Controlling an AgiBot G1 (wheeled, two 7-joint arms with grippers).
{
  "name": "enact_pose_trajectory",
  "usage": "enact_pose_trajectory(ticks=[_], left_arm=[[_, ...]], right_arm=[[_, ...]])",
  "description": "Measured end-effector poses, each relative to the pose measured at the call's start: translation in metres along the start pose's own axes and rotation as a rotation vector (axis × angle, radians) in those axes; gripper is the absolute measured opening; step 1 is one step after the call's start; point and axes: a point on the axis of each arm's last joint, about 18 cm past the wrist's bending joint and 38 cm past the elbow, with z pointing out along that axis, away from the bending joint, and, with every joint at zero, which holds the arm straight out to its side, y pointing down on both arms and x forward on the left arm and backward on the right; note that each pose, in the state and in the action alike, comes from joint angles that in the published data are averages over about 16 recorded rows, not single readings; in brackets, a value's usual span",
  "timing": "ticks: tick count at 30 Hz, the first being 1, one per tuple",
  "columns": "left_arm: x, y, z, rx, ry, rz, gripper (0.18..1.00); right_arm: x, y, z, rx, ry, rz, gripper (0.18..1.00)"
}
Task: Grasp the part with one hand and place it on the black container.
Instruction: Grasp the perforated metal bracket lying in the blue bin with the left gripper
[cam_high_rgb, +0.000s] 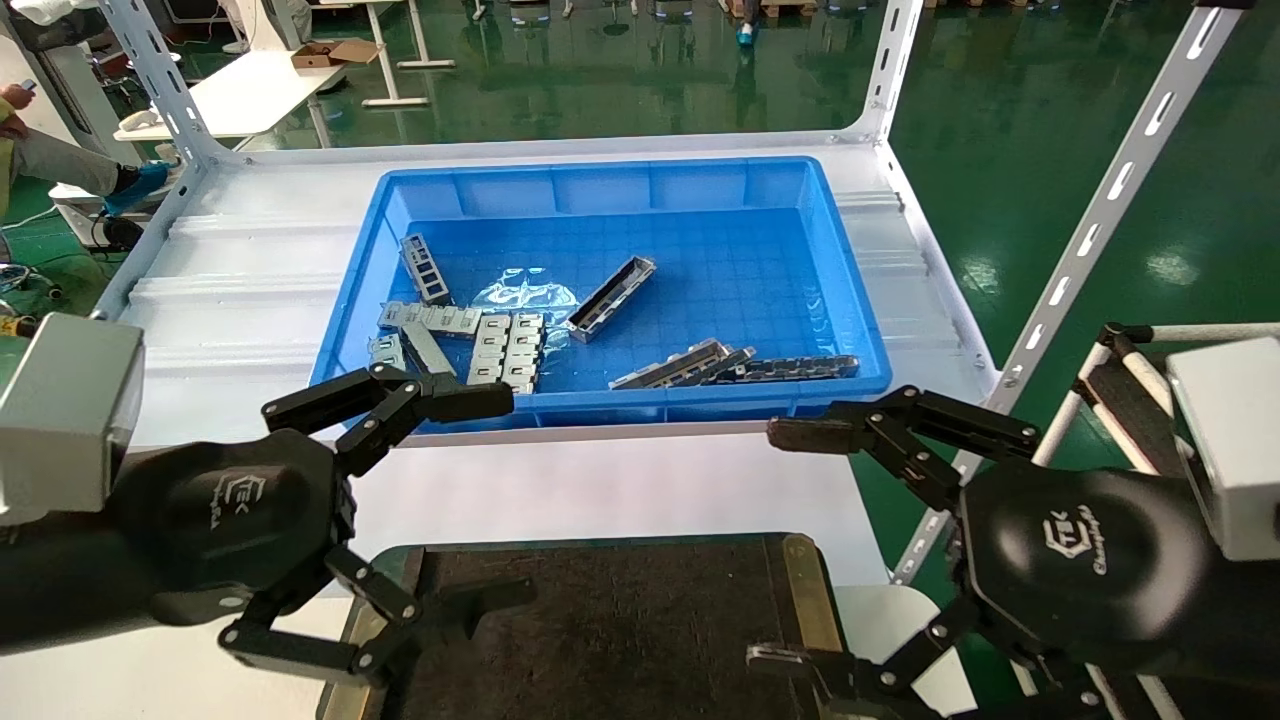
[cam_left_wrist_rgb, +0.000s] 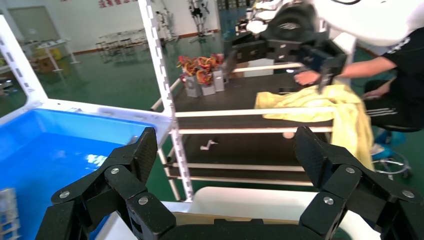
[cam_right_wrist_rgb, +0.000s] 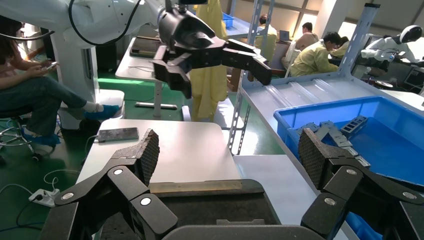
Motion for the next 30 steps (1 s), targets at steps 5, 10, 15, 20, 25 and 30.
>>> enact_pose_trajectory(ticks=[5,10,15,20,25,30], left_arm=[[-0.019,0.005,0.012,-0.020,-0.043,0.019,1.001],[-0.047,0.010,0.028,-0.042,-0.100,0.038,1.001],[-0.080,0.015,0.047,-0.064,-0.165,0.047,1.001],[-0.115,0.022,0.068,-0.094,-0.239,0.045,1.001],[-0.147,0.033,0.089,-0.135,-0.313,0.038,1.001],[-0.173,0.047,0.109,-0.183,-0.382,0.029,1.001]], right_arm=[[0.000,0.000,0.000,0.000,0.000,0.000,1.001],[0.000,0.000,0.000,0.000,0.000,0.000,1.001],[0.000,0.000,0.000,0.000,0.000,0.000,1.001],[0.000,0.000,0.000,0.000,0.000,0.000,1.001],[0.000,0.000,0.000,0.000,0.000,0.000,1.001],[0.000,0.000,0.000,0.000,0.000,0.000,1.001]])
